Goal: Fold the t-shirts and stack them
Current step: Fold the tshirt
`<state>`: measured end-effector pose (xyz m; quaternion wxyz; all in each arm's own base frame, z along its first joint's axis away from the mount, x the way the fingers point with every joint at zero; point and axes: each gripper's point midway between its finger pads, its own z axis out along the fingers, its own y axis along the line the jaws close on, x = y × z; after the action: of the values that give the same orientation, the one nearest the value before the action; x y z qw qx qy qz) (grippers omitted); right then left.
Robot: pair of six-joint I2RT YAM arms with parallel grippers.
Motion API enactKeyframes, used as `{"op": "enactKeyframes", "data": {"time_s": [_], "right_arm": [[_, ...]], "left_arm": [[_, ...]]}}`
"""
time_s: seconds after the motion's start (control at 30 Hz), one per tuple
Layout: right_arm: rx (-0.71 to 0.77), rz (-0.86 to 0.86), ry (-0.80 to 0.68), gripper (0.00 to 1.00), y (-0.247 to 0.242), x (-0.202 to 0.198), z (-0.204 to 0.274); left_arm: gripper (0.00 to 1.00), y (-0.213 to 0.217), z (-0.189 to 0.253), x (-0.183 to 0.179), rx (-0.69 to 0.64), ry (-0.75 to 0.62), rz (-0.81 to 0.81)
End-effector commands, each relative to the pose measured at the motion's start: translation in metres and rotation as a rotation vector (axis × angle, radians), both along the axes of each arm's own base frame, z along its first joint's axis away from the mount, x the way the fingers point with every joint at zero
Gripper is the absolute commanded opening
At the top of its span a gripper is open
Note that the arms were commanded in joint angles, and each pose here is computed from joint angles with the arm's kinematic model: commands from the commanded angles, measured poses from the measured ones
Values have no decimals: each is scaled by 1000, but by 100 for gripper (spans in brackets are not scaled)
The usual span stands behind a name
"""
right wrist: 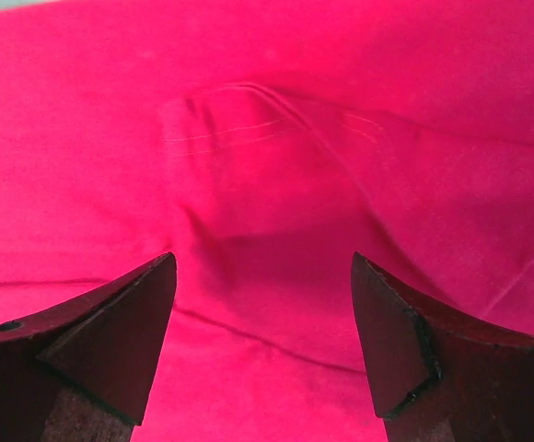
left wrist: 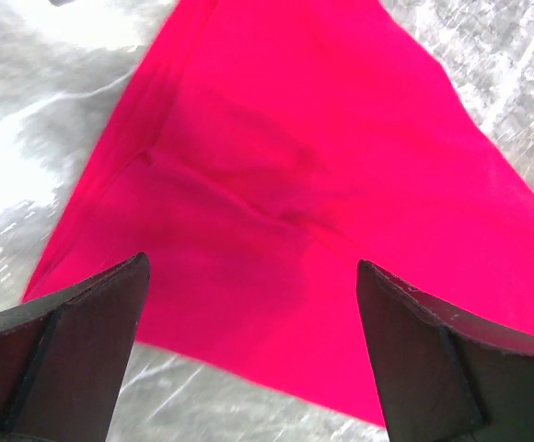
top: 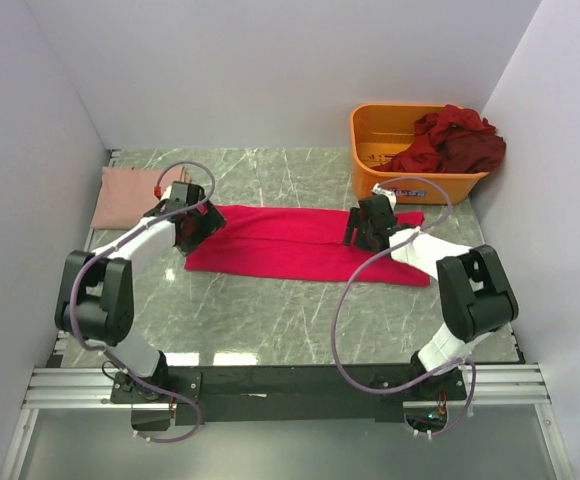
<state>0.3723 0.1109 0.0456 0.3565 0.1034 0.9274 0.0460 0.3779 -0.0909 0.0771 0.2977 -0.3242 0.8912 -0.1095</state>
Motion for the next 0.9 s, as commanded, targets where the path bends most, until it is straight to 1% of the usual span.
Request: {"op": "enactKeyframes", "data": {"time_s": [0.0,0.13,0.2,0.3,0.4,0.5,0.53,0.57,0.63,0.67,0.73,0.8,0.87], "right_arm": [[-30,-19,1,83,-4,12,4],[-83,-79,54,83,-12,23,-3],[-101,-79,87,81,-12,26,-12],[-113,-75,98,79,-11,33,-9],[-176,-106,114,81,-22,39,-2],[-343,-117,105,82,-49,47,11],[-413,-95,146,82,-59,42,9],[-470,-105,153,82,-70,42,10],[-533,-83,170,83,-80,37,8],[-592,-121,165,83,-95,36,14],[-669,-126,156,83,-110,37,21],[-717,-173,125,83,-120,37,37],[-694,-182,87,83,-117,40,45]], "left_arm": [[99,-15,12,31,-52,-88,-43],[99,-19,-12,30,-64,-32,-58],[99,-13,-21,27,-38,-5,-48],[100,0,-31,22,-13,20,-28],[99,8,-36,18,-18,26,-19],[100,14,-40,15,-11,33,-19],[99,15,-40,14,-8,34,-23],[100,16,-41,13,-1,38,-25],[99,20,-41,13,9,40,-19],[99,22,-42,12,12,43,-19],[99,20,-41,12,8,40,-33],[99,19,-41,11,7,43,-41],[99,19,-41,11,4,45,-42]]}}
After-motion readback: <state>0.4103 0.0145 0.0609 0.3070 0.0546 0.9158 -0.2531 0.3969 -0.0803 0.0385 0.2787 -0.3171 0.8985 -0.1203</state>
